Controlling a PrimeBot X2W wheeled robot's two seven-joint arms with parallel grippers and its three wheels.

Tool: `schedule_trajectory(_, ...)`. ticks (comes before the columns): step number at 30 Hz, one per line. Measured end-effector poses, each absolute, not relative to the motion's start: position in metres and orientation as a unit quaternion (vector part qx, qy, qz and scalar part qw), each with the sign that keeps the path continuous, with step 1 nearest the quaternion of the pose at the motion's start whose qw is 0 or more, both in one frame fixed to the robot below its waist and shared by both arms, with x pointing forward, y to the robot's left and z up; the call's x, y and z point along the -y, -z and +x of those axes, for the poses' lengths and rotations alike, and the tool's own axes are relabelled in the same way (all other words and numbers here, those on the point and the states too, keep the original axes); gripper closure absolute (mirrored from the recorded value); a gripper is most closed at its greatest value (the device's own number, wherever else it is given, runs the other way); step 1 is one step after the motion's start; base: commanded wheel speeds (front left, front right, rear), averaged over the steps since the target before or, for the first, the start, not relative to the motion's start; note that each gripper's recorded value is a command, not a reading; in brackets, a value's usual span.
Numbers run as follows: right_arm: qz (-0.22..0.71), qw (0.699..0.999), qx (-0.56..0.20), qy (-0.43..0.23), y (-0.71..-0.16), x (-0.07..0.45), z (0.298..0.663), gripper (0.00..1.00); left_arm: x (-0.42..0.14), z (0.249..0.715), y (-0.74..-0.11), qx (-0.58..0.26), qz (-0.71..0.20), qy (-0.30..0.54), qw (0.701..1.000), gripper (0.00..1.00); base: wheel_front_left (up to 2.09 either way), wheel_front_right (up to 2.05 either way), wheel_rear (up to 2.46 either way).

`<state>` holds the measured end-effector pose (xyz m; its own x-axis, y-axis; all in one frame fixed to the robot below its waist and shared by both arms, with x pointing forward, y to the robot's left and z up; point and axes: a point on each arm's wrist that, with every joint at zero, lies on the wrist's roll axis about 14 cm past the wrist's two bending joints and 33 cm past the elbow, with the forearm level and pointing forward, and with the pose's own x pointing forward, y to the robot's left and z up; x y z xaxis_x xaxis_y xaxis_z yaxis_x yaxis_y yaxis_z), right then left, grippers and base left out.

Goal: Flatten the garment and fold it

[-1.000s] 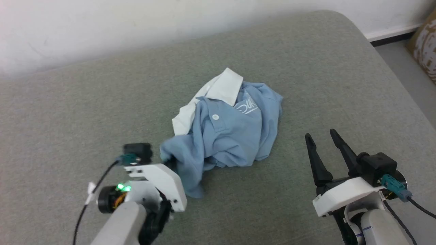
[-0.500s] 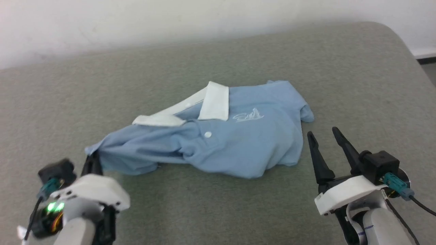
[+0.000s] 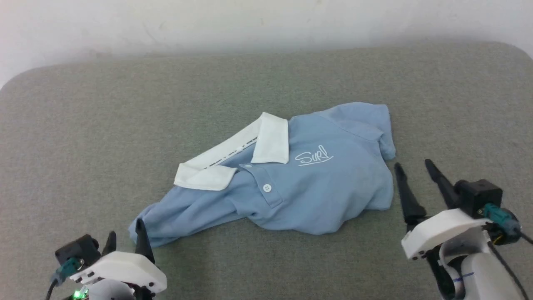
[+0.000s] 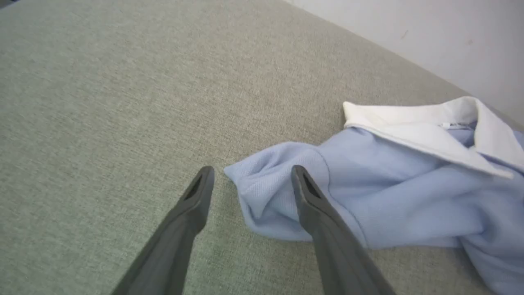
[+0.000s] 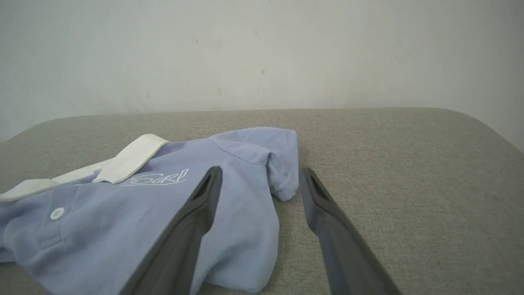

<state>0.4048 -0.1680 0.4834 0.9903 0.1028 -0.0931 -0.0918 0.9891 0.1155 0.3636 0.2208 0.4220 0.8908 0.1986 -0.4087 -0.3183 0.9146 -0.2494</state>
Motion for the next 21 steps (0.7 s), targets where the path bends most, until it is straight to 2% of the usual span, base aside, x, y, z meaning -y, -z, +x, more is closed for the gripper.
schedule_trajectory(4,0.043,0.997,-0.048,-0.039,-0.492,0.175,0.419,0.00,-0.229,0.369,-0.454,-0.078,-0.151,-0.147,0.974,0.00,0.00,0.00,0.00)
schedule_trajectory(10,0.037,0.996,-0.075,-0.037,-0.496,0.174,0.454,0.00,-0.237,0.378,-0.493,0.009,-0.122,-0.151,0.981,0.00,0.00,0.00,0.00)
schedule_trajectory(14,0.045,0.988,-0.145,-0.032,-0.473,0.174,0.476,0.00,-0.236,0.389,-0.521,0.060,-0.107,-0.145,0.982,0.00,0.00,0.00,0.00)
schedule_trajectory(21,0.039,0.948,-0.314,-0.033,-0.407,0.166,0.485,0.00,-0.240,0.391,-0.516,0.061,-0.092,-0.152,0.982,0.00,0.00,0.00,0.00)
